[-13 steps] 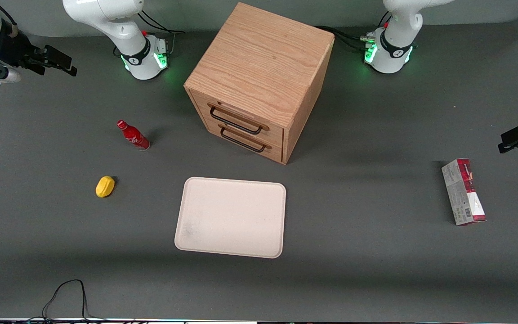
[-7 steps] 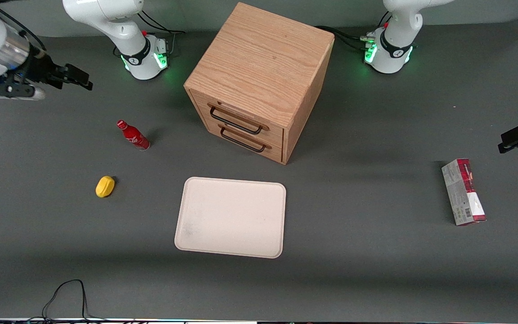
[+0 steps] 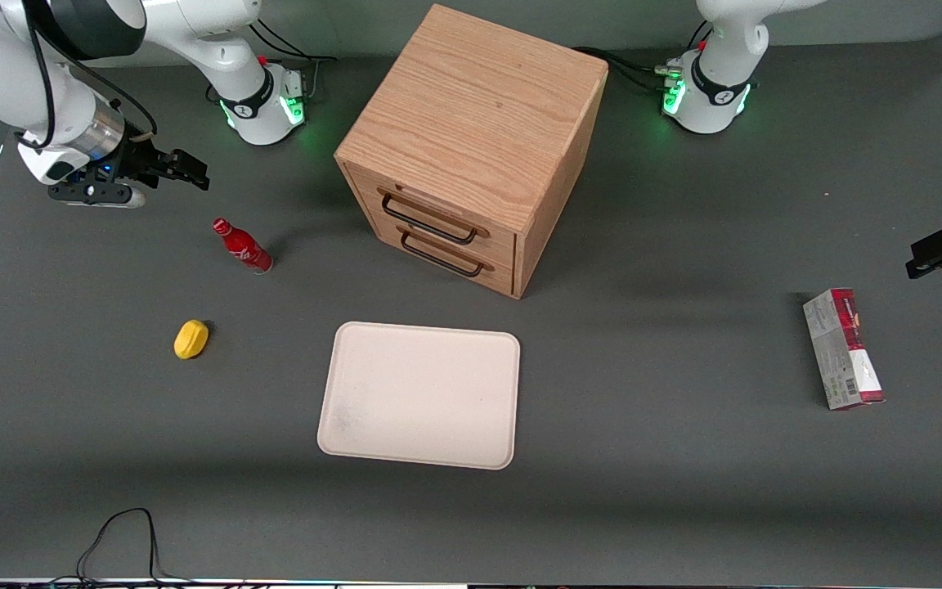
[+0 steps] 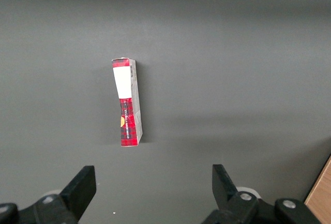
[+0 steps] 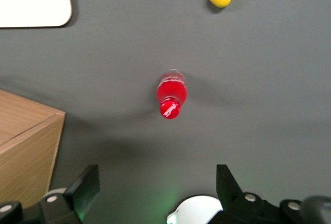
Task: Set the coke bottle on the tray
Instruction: 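Move the open right gripper down over the red Coca-Cola bottle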
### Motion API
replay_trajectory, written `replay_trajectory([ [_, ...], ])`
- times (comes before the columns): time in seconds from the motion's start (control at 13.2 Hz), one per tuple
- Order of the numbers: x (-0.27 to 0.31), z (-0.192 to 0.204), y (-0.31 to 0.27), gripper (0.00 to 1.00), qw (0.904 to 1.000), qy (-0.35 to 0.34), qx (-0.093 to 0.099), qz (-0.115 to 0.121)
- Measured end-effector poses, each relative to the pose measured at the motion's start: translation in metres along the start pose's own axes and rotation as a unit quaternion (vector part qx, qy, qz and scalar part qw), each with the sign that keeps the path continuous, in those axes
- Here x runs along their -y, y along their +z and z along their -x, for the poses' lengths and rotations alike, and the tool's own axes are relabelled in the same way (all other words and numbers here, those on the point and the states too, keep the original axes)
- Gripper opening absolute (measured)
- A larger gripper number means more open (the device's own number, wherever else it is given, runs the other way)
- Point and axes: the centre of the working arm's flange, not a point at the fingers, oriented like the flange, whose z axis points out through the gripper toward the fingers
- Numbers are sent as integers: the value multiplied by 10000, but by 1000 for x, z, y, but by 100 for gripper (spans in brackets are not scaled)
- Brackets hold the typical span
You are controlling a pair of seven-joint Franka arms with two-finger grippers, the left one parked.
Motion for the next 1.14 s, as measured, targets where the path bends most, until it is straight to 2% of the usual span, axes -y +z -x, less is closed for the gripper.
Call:
replay_trajectory([
  [0.3,-2,9,19,100,9999,-23,-159,2],
  [0.76,-4,16,70,100,9981,-35,-601,-87],
  [1.14,-5,16,111,100,9966,-79,-822,-51],
])
